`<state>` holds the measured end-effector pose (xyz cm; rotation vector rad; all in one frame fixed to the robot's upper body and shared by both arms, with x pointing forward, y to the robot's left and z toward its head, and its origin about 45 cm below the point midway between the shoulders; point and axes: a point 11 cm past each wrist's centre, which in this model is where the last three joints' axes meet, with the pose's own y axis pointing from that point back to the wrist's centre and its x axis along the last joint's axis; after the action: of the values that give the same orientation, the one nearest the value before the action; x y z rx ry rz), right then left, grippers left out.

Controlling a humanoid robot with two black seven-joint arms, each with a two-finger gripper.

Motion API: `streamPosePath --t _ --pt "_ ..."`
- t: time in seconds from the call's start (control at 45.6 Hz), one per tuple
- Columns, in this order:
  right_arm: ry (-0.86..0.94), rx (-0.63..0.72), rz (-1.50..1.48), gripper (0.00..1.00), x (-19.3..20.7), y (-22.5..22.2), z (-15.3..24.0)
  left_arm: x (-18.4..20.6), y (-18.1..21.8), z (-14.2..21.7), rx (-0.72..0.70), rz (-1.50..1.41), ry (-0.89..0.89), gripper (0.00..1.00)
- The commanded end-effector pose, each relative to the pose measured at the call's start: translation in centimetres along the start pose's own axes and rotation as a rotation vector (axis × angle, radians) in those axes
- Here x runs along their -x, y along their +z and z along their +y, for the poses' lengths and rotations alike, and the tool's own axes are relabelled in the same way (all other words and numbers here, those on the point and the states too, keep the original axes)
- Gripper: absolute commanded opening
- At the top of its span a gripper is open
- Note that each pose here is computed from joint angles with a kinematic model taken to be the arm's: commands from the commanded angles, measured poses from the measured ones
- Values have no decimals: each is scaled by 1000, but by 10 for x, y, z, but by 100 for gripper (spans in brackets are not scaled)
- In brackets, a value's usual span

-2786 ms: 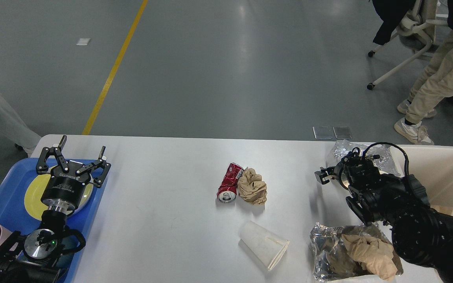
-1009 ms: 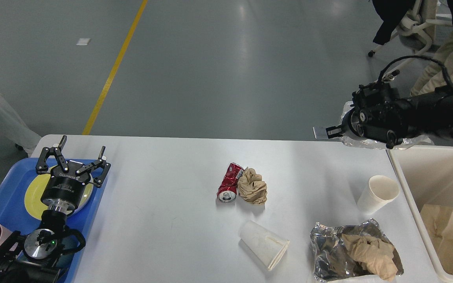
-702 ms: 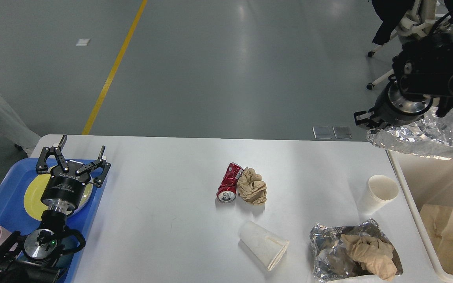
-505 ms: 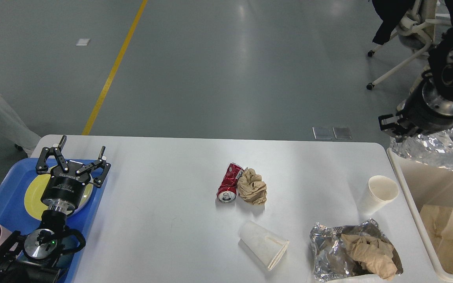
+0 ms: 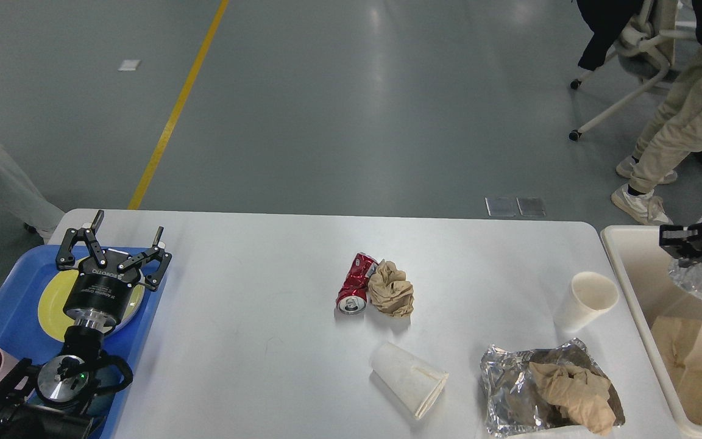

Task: Tidy desktop
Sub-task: 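Lift the crumpled foil and drop it into the white bin, then raise the right gripper out of the white bin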

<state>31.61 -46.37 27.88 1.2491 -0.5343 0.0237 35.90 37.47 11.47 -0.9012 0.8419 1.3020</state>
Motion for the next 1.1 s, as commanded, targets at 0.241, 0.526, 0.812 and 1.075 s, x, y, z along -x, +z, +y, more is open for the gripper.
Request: streamPosePath --t 0.241,0.526,0.812,1.075 --pt "72 143 -199 0 36 80 -140 0 0 0 0 0 0 97" --pt "190 175 -171 0 71 52 -208 0 0 0 0 0 0 96" --pt "255 132 -132 0 94 17 -225 0 0 0 0 0 0 96" --pt "248 142 -131 0 102 21 -228 0 0 0 0 0 0 97"
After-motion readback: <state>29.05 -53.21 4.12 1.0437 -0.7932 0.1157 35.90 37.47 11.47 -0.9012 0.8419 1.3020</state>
